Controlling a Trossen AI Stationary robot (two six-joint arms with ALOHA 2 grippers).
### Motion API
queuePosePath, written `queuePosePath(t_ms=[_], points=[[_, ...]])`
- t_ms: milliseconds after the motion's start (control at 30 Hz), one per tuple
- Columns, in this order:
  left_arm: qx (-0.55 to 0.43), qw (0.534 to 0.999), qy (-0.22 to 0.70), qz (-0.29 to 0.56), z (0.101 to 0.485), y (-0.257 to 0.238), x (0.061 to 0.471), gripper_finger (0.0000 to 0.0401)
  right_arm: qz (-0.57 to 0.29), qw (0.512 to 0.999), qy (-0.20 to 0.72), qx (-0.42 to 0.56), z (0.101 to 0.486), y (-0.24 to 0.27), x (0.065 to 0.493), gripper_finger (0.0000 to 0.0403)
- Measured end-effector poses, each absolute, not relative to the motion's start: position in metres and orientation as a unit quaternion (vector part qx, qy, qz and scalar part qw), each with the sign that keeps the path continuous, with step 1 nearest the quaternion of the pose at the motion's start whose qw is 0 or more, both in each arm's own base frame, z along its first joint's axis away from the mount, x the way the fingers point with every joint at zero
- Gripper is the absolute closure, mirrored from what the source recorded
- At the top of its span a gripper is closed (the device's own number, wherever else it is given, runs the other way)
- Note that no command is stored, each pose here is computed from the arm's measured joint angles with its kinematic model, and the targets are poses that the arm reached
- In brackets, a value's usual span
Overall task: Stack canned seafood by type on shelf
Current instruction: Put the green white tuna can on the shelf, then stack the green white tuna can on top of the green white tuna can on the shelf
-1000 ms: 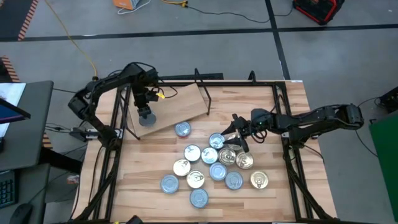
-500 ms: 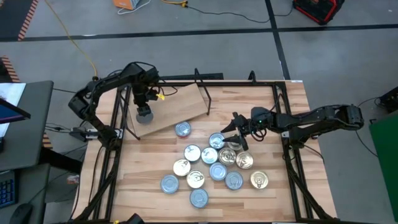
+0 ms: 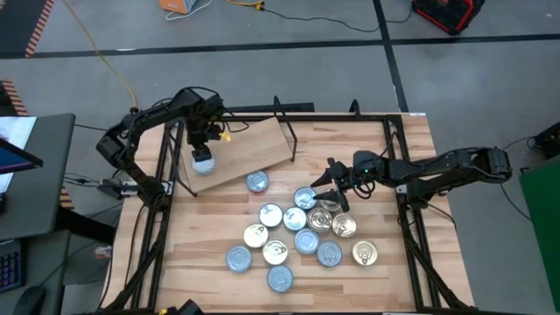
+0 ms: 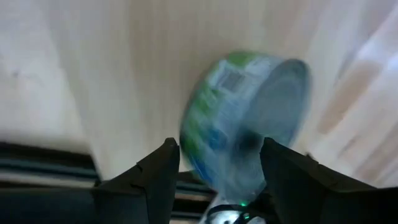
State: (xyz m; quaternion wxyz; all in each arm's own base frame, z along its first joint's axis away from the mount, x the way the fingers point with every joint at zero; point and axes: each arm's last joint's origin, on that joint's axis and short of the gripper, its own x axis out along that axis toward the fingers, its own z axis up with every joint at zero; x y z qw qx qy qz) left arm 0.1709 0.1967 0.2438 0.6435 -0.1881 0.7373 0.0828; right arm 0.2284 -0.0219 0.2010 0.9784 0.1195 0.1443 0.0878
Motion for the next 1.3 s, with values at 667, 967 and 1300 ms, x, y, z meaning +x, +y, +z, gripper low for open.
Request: queuePosePath(t_ms=[667, 967, 1300], points=[[-0.132, 0.687, 0.700, 0.147, 0.294, 0.201, 0.194, 0.0171, 0.064, 0.977, 0.157, 0.126, 0.201, -0.031, 0.224, 0.0159], [-0.004, 0.788, 0.607, 0.103, 0.320, 0.161, 0.235, 0.0172, 0.037, 0.974, 0.183, 0.131, 0.209, -0.038, 0.202, 0.0159], [-0.004, 0.818, 0.574, 0.016, 0.307, 0.095, 0.270, 0.0173, 0.030, 0.980, 0.159, 0.114, 0.229, -0.031, 0.177, 0.0159]])
